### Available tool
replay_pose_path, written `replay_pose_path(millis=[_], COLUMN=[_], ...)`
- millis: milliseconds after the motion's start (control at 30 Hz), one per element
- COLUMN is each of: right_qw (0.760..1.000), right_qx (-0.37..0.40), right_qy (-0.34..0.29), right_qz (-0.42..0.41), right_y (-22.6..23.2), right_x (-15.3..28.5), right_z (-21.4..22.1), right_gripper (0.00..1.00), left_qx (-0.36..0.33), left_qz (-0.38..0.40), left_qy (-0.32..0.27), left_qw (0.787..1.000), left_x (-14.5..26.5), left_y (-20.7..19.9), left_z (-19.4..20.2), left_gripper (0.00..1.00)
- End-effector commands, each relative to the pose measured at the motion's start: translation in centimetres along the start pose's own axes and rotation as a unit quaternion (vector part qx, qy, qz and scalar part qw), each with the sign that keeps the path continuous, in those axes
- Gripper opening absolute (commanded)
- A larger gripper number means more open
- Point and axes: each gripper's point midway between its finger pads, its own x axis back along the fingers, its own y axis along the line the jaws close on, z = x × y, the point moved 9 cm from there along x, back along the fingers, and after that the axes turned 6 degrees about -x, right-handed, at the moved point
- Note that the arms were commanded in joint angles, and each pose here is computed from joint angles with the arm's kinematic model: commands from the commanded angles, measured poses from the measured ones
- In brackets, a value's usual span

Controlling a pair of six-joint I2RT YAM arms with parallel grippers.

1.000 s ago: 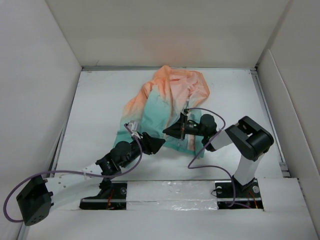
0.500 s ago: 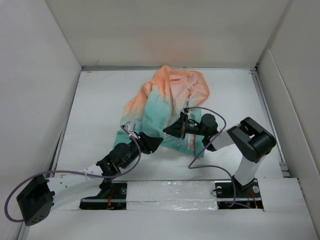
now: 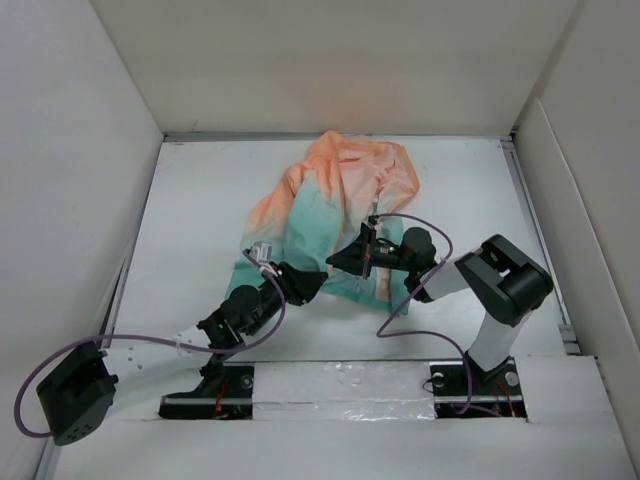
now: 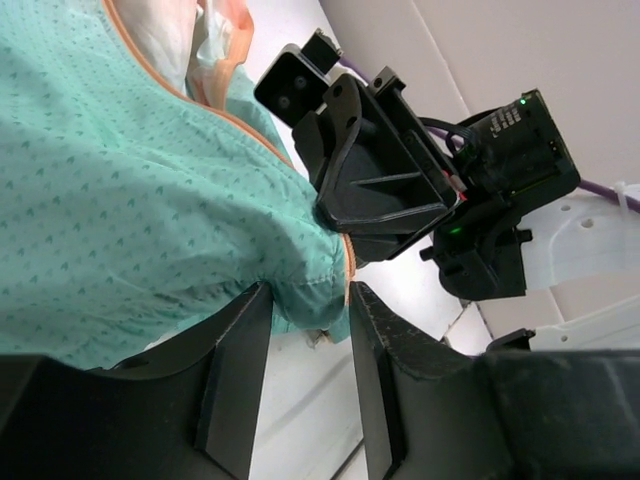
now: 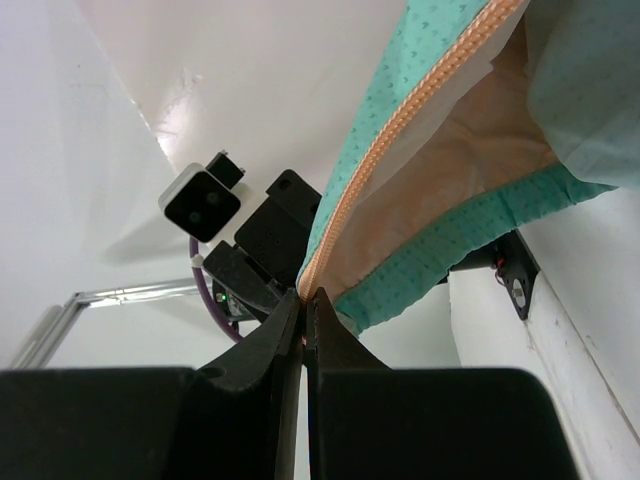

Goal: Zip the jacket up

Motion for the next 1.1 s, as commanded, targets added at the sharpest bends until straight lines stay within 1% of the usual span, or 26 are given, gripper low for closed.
replay_pose_path(millis=[0,33,133,167,200,267,533,633,667,700,867,1067], right_qw=[0.962,0.961,0.961,0.961,0.960,0.960,0.961,0.960,0.960,0.960,0.959,0.959], right_qx=[0.198,0.198,0.199,0.199,0.201,0.201,0.198,0.200,0.200,0.201,0.203,0.201], right_qy=[0.071,0.072,0.073,0.074,0.075,0.074,0.079,0.084,0.085,0.085,0.093,0.098], right_qz=[-0.176,-0.176,-0.177,-0.179,-0.179,-0.180,-0.177,-0.178,-0.177,-0.178,-0.177,-0.174], right_y=[5.35,5.38,5.52,5.60,5.66,5.70,5.70,5.88,5.90,5.94,6.16,6.07], right_x=[1.12,1.11,1.10,1.11,1.13,1.11,1.11,1.02,0.97,0.92,0.89,0.81], right_z=[3.36,3.36,3.41,3.44,3.50,3.48,3.51,3.50,3.46,3.42,3.50,3.42], right_gripper=[0.00,0.00,0.00,0.00,0.00,0.00,0.00,0.00,0.00,0.00,0.00,0.00], left_qx=[0.011,0.011,0.012,0.013,0.013,0.014,0.018,0.017,0.015,0.015,0.011,0.014], left_qz=[0.031,0.031,0.034,0.034,0.036,0.037,0.035,0.042,0.044,0.045,0.041,0.045], left_qy=[-0.039,-0.040,-0.043,-0.043,-0.045,-0.046,-0.051,-0.046,-0.042,-0.040,-0.026,-0.029], left_qw=[0.999,0.999,0.998,0.998,0.998,0.998,0.998,0.998,0.998,0.998,0.999,0.998], left_x=[-0.24,-0.24,-0.23,-0.22,-0.18,-0.12,0.45,0.49,0.44,0.40,0.12,0.09], left_y=[-1.08,-1.07,-1.10,-1.12,-1.15,-1.19,-1.16,-1.27,-1.25,-1.28,-1.11,-1.33], left_z=[-1.25,-1.24,-1.28,-1.30,-1.35,-1.41,-1.70,-1.61,-1.46,-1.41,-0.97,-1.13], left_gripper=[0.33,0.28,0.25,0.21,0.18,0.16,0.19,0.22,0.25,0.26,0.26,0.21])
